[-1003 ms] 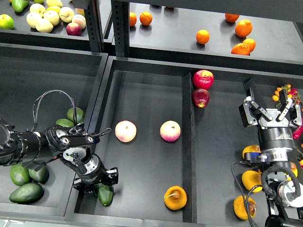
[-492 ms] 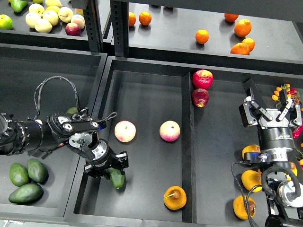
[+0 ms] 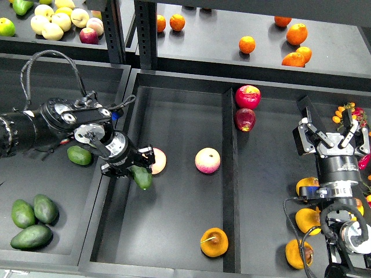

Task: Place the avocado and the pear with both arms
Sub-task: 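Carry the avocado into the side bin of avocados and release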

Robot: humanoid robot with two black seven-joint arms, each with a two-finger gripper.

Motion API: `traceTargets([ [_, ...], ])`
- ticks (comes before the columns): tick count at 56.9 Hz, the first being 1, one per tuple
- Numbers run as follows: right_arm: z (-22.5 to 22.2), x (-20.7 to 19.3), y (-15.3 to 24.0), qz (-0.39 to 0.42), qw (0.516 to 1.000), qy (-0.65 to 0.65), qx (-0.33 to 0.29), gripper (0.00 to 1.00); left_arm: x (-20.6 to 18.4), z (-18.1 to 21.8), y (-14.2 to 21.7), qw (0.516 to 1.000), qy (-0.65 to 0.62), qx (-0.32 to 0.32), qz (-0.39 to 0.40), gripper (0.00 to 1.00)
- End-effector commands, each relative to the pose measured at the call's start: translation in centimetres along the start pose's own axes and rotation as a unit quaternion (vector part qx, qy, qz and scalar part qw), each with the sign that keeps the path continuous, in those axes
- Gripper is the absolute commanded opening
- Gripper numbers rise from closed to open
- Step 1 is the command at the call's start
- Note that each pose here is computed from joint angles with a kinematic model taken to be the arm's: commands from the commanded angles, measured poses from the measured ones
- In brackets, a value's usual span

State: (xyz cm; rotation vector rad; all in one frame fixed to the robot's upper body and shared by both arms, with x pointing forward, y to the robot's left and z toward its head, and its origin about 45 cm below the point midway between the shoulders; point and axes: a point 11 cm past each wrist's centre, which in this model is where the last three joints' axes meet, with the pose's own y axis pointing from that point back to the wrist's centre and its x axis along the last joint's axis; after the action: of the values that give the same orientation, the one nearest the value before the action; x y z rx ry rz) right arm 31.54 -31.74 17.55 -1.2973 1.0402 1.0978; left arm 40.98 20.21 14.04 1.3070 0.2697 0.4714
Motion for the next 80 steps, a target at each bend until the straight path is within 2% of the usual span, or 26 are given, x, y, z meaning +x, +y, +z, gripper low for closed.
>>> traceTargets([
  [1,0.0,0.0,0.0,0.000,1.000,0.000,-0.001,1.00,2.3,-2.3,1.4,0.999,0.024,0.007,0.022,0.26],
  [13,0.1,0.0,0.0,0.000,1.000,0.000,-0.001,1.00,5.1,-6.5,3.4,0.997,0.063,0.021,0.049,0.27],
  [23,0.1,0.0,0.0,0.000,1.000,0.000,-0.002,1.00,7.3,-11.6,5.1,0.991,0.095,0.050,0.078,0.27],
  [35,0.1,0.0,0.0,0.000,1.000,0.000,-0.002,1.00,6.6,-15.9,4.0,0.988,0.102,0.089,0.072,0.28],
  [67,0.1,0.0,0.0,0.000,1.000,0.000,-0.002,1.00,3.1,-19.4,-0.8,0.984,0.113,0.129,0.036,0.30],
  [80,0.3,0.1,0.0,0.001,1.000,-0.001,-0.004,1.00,2.3,-18.5,-2.2,0.985,0.113,0.125,0.031,0.32],
])
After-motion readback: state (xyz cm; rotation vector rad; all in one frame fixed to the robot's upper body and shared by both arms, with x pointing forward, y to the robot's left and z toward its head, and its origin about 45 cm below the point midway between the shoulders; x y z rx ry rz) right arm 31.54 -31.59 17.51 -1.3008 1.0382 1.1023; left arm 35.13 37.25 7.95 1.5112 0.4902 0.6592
